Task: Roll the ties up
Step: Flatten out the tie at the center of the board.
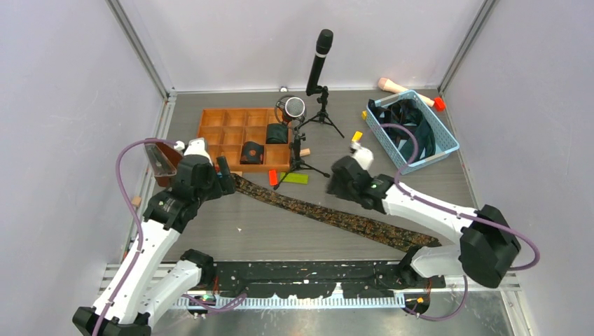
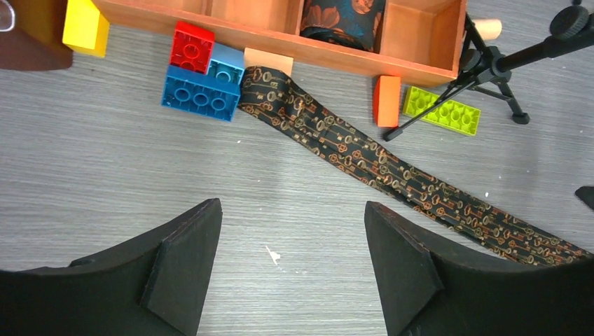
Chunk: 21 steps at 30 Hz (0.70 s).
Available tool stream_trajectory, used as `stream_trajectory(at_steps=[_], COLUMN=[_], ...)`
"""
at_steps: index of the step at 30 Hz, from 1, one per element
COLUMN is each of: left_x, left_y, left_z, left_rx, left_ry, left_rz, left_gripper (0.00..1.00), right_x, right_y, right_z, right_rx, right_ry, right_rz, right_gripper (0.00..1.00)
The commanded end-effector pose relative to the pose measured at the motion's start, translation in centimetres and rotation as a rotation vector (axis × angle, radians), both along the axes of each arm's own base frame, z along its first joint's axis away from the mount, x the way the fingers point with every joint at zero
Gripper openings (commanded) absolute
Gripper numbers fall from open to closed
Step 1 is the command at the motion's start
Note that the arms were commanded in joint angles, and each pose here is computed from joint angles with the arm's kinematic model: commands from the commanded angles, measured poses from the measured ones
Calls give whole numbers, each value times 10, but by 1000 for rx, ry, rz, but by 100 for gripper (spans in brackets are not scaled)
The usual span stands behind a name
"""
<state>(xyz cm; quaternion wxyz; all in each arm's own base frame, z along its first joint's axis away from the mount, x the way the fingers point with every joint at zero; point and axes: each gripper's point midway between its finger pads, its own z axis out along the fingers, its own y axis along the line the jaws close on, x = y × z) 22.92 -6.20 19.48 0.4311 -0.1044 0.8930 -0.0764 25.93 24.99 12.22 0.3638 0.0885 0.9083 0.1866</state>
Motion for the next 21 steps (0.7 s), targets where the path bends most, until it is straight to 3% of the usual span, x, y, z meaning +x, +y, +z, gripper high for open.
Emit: stream_trajectory(at_steps=[1, 9, 21], left_x=[12, 13, 13], left_y=[-7, -13, -20], left_z=[11, 8, 5], left_rx=[-34, -60, -89], left_ry=[-59, -54, -44], left_rz=[-16, -34, -51], left_gripper=[77, 77, 77], right_x=[-36, -62, -91], right_y=[-89, -153, -153], right_z=[-48, -48, -69], right_rx=[-102, -124, -175], right_ry=[172, 179, 350], right_rz=[-265, -571, -551], right_gripper=[56, 64, 61])
